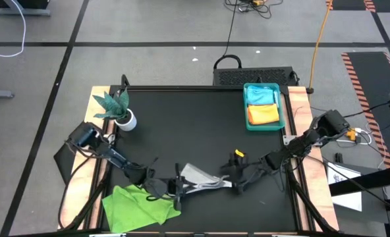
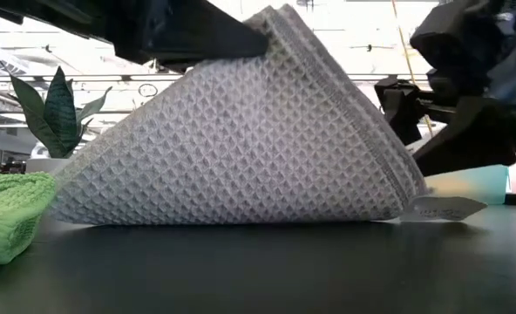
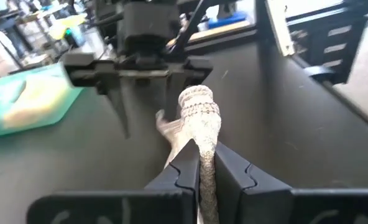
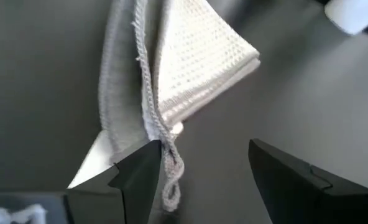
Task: Fold microfiber towels
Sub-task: Fold the white microfiber cloth
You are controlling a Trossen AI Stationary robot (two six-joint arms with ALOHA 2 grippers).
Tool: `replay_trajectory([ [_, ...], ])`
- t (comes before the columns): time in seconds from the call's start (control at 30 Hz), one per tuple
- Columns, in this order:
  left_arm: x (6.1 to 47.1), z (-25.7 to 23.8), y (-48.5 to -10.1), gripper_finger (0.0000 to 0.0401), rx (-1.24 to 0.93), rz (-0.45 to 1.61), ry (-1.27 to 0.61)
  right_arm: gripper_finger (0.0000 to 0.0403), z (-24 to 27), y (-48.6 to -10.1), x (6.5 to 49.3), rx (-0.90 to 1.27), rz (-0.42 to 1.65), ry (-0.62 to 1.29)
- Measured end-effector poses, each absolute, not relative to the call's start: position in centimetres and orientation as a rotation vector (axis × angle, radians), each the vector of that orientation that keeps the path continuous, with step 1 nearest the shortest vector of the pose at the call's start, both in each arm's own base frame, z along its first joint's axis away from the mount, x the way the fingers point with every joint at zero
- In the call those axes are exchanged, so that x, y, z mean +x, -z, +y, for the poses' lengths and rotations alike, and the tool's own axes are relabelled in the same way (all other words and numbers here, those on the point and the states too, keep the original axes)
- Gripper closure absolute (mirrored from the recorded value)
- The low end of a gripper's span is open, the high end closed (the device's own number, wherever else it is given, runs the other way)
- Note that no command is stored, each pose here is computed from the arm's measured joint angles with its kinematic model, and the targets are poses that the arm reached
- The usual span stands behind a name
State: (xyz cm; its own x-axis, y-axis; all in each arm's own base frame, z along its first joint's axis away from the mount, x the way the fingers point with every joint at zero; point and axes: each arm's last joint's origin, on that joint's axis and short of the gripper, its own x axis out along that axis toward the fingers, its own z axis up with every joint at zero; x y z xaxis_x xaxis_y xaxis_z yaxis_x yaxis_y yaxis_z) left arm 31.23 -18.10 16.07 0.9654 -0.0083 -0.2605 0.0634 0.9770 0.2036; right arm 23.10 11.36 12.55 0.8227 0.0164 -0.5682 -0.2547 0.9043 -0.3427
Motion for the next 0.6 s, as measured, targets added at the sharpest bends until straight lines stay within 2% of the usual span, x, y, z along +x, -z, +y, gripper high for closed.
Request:
replay_trajectory([
  [0.27,31.1,-17.9,-15.8,0.0393,0.229,0.299,0.002,0.0165,11.5,-11.4,21.8,-0.31,0.526,-0.272],
  [0.47,31.1,-17.9,-15.8,0.0367,0.225,0.299,0.001,0.0161,12.2,-9.8,22.5,-0.303,0.486,-0.288],
  [0.6,31.1,-17.9,-15.8,0.0364,0.219,0.298,-0.001,0.0141,12.8,-8.6,23.6,-0.359,0.479,-0.302],
])
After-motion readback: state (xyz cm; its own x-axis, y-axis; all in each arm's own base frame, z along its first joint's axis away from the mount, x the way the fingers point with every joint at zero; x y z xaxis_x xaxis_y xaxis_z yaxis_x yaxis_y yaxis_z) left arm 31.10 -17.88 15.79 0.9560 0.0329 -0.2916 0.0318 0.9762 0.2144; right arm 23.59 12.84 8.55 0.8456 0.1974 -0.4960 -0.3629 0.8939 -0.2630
